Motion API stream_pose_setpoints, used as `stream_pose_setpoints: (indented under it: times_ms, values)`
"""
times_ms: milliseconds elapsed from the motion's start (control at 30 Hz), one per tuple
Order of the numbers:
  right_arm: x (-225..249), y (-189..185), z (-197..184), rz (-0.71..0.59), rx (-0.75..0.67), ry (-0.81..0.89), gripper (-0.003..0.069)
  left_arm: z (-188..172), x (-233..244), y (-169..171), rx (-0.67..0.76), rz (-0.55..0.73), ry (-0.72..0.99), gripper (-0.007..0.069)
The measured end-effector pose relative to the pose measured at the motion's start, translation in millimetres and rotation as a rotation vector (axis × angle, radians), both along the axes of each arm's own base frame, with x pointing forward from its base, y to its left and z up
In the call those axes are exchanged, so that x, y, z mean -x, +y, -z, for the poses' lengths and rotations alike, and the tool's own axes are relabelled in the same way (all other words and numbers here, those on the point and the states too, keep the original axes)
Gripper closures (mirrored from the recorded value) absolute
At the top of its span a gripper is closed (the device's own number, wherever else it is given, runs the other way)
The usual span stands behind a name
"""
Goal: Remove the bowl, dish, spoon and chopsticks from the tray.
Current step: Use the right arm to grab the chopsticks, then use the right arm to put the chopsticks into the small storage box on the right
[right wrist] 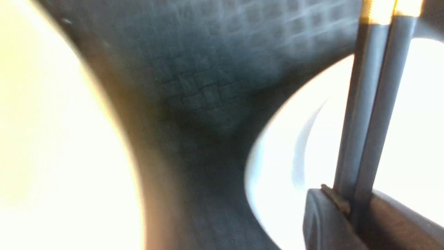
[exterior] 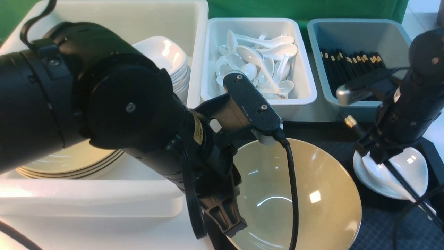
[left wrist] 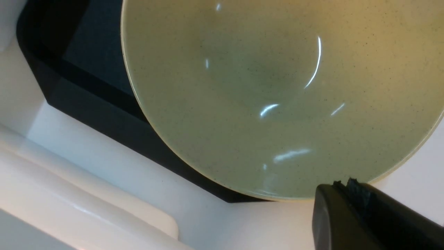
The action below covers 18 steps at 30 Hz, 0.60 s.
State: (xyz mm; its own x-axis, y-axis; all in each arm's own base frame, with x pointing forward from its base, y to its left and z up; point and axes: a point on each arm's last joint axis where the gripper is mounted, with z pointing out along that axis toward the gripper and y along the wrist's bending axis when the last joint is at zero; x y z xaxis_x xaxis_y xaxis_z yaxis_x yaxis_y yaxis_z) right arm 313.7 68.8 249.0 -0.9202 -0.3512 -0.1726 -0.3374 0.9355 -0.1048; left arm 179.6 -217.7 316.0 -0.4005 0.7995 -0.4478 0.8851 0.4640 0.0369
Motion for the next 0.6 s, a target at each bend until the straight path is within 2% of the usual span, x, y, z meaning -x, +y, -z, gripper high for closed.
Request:
stream_pose_setpoints:
  times_ms: [200,233,300,467,567,600]
  values:
    - [-16,-3,-49,0.021,-0.027,-0.137,0.051,7,-12,-14,0.059,-0.049,-0.019,0.0636]
    - [-28,-8,-66,0.042,-0.04,-0.201,0.051,9,-21,-24,0.07,-0.051,-0.028,0.0636]
    - [-38,-14,-75,0.066,-0.046,-0.239,0.051,11,-31,-36,0.072,-0.05,-0.031,0.0636]
    - [-70,-31,-99,0.16,-0.081,-0.379,0.051,-16,-64,-74,0.162,-0.028,-0.124,0.0636]
    - [-98,-44,-108,0.254,-0.129,-0.503,0.051,-59,-85,-96,0.303,-0.024,-0.267,0.0636]
    - [-101,-45,-107,0.264,-0.134,-0.512,0.051,-57,-85,-96,0.302,-0.025,-0.267,0.0636]
